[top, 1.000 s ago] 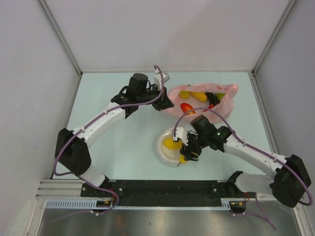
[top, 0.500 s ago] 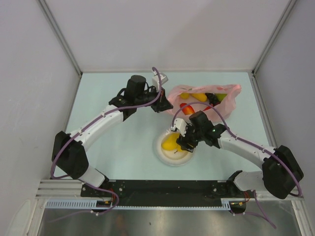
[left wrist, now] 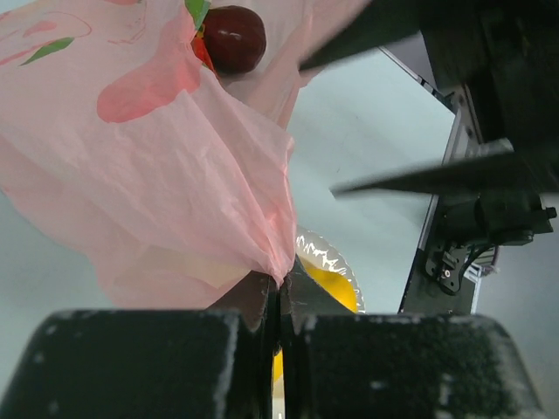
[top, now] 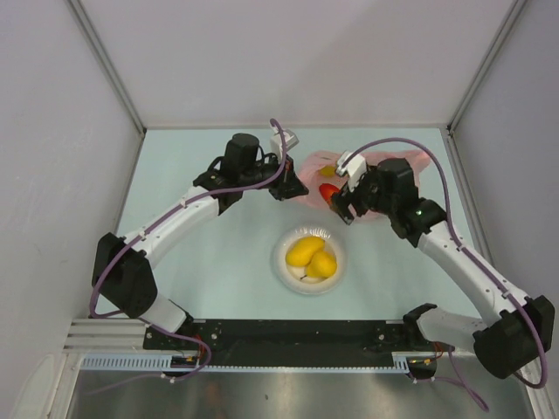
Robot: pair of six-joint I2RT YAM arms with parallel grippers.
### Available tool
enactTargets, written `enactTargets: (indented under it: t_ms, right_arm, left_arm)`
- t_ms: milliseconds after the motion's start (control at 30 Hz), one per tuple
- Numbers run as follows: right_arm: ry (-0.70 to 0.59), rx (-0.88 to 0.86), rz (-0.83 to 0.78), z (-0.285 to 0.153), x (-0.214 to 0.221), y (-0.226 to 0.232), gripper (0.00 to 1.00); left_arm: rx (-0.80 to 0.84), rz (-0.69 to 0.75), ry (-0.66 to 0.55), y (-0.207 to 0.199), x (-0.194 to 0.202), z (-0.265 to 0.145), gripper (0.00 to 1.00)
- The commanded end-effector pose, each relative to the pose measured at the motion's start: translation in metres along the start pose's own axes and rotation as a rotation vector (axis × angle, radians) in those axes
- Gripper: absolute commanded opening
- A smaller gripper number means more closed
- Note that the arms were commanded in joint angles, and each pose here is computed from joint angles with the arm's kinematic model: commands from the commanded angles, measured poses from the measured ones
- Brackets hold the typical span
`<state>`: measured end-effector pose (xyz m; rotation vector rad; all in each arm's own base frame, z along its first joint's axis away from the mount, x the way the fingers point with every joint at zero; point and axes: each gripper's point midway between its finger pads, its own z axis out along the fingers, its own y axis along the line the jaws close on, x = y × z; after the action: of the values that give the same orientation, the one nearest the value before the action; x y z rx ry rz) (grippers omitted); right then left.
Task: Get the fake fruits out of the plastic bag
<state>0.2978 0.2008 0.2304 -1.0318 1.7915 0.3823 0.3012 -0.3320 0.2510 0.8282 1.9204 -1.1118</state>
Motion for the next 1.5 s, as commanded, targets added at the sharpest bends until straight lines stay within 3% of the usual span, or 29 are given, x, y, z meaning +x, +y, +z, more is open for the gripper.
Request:
enactTargets:
  t_ms: [0,100,200,500,600,667,767,1033,1233,1333,1467]
  right_arm:
    - [-0.031,0.195,0.103,0.015,0.001,-0.065,0.72]
    - [0.004,0.267,0.109,0.04,0.018,-0.097,0.6]
    - [0.024,0.325,0.096,0.065,0.035,-0.125,0.56]
    - [0.025,0.36,0.124,0.121,0.062,-0.181,0.55]
    - [-0.008,0.315,0.158,0.143,0.055,-0.187,0.61]
    - [-0.019,0.233,0.212,0.16,0.056,-0.178,0.71]
    - [-0.025,0.166,0.272,0.189,0.056,-0.173,0.79]
    - [-0.022,0.114,0.362,0.24,0.064,-0.175,0.84]
    - [-0.02,0.202,0.402,0.212,0.045,-0.195,0.84]
    - [0.076,0.134,0.372,0.183,0.053,-0.172,0.82]
    - [0.103,0.031,0.29,0.153,0.064,-0.136,0.81]
  left_arm:
    - [0.041,0.006,-0.019,-0.011,-0.009,-0.006,0.0]
    - [0.05,0.005,-0.017,-0.014,-0.01,-0.008,0.0]
    - [0.071,0.015,-0.023,-0.019,-0.016,-0.011,0.0]
    - [0.104,0.077,0.022,-0.02,-0.014,-0.009,0.0]
    - [0.119,0.066,0.048,-0.018,-0.007,-0.004,0.0]
    - [0.129,0.064,0.054,-0.017,-0.008,-0.002,0.0]
    - [0.165,0.067,0.08,-0.016,-0.009,0.004,0.0]
    - [0.187,0.039,0.121,-0.007,-0.014,0.018,0.0]
    - [0.123,0.064,0.115,0.004,-0.022,0.016,0.0]
    - [0.115,0.058,0.122,0.007,-0.017,0.015,0.0]
    - [0.114,0.057,0.112,0.009,-0.019,0.014,0.0]
